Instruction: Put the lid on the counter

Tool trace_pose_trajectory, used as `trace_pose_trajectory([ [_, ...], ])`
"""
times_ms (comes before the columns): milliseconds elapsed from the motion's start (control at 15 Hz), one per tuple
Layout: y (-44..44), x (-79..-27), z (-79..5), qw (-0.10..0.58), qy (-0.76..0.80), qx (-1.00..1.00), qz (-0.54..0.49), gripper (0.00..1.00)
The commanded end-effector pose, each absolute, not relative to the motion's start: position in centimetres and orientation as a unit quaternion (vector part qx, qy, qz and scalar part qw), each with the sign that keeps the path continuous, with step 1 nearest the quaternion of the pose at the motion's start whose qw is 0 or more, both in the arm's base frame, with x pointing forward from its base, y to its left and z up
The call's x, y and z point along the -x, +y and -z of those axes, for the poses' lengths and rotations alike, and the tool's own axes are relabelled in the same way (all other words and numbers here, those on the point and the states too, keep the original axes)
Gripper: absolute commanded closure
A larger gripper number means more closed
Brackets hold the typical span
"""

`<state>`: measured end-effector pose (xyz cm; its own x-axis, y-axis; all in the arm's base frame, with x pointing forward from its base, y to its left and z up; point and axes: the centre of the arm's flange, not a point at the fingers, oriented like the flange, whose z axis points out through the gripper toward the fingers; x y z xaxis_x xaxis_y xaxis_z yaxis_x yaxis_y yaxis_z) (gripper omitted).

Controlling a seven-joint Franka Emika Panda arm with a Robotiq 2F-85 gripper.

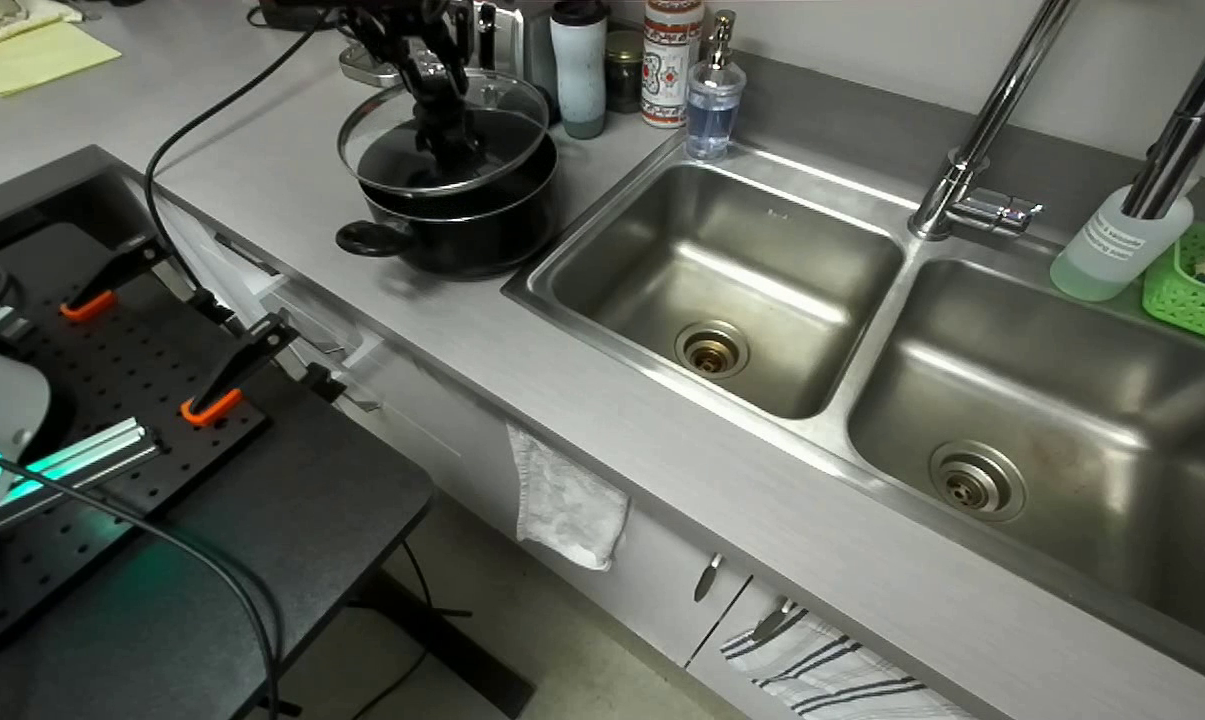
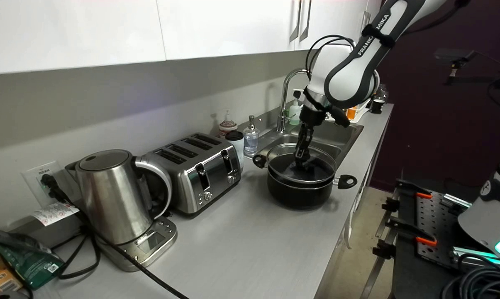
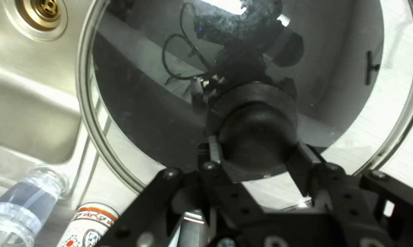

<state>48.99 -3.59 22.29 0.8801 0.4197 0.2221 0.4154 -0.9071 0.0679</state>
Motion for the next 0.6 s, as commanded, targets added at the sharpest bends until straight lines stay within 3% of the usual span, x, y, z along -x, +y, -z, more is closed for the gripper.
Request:
trace_pose_trajectory([
  [0, -2.3, -47.2, -25.8, 0.020, 0.231, -0.962, -0.145, 0.76],
  [533, 4.3, -46.7, -28.1, 0.026, 0.298, -0.940, -0.161, 0.76],
])
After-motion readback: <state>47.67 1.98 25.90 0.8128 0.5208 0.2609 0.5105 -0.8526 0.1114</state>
